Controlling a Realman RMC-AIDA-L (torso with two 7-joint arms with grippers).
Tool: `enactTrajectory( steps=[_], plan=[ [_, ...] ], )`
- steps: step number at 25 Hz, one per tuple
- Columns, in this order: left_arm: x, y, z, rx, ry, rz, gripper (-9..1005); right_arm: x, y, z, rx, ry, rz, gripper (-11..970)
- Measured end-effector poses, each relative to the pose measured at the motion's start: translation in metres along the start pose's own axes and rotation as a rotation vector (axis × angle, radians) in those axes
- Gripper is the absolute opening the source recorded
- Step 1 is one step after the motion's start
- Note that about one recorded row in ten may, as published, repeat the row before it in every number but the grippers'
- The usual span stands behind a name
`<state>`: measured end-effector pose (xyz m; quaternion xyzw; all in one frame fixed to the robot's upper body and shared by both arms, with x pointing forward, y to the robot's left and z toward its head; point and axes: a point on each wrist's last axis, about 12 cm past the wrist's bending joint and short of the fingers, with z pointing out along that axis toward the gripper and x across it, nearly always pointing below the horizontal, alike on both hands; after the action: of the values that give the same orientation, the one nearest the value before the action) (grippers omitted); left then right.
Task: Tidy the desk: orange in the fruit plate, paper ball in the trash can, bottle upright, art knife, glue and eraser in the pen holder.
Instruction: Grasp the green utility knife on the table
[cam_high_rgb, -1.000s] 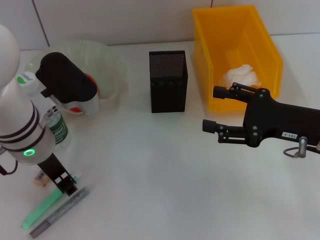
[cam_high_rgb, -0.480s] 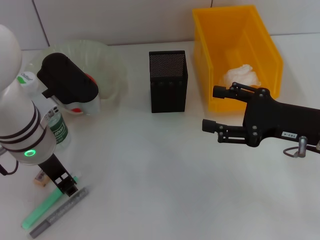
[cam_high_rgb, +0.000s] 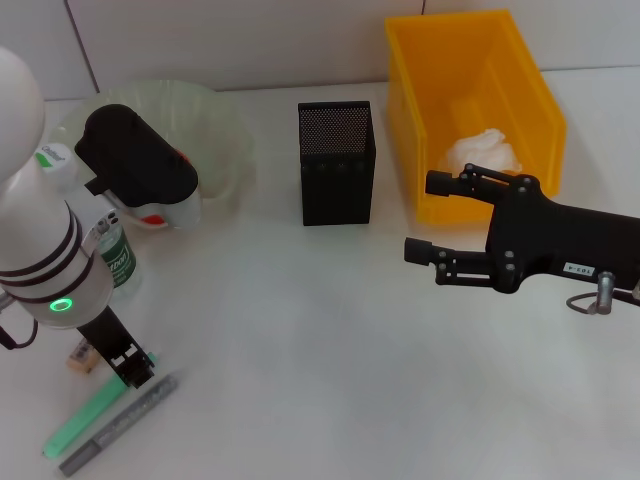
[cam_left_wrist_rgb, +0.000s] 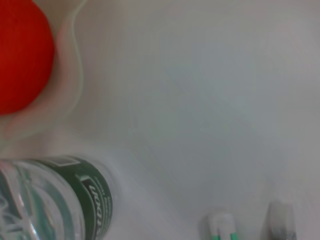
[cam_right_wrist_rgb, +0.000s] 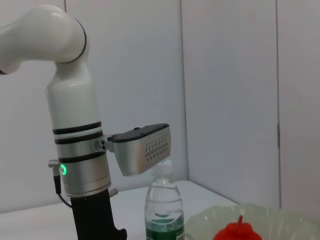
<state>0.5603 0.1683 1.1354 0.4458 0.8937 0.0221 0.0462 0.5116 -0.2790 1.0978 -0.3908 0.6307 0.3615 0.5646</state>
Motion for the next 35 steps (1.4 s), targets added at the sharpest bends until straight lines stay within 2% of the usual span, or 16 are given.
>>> enactTrajectory(
  steps=[15, 35],
  plan=[
    [0.0000, -0.0004, 0.0048, 0.022, 0.025, 0.006, 293, -0.0009, -0.0011, -0.0016, 0.008, -0.005, -0.002, 835],
    [-0.0017, 0.0010, 0.0043, 0.021, 0.022, 0.001, 299, -0.0007, -0.0010, -0.0016, 0.008, -0.004, -0.001, 836]
  ],
)
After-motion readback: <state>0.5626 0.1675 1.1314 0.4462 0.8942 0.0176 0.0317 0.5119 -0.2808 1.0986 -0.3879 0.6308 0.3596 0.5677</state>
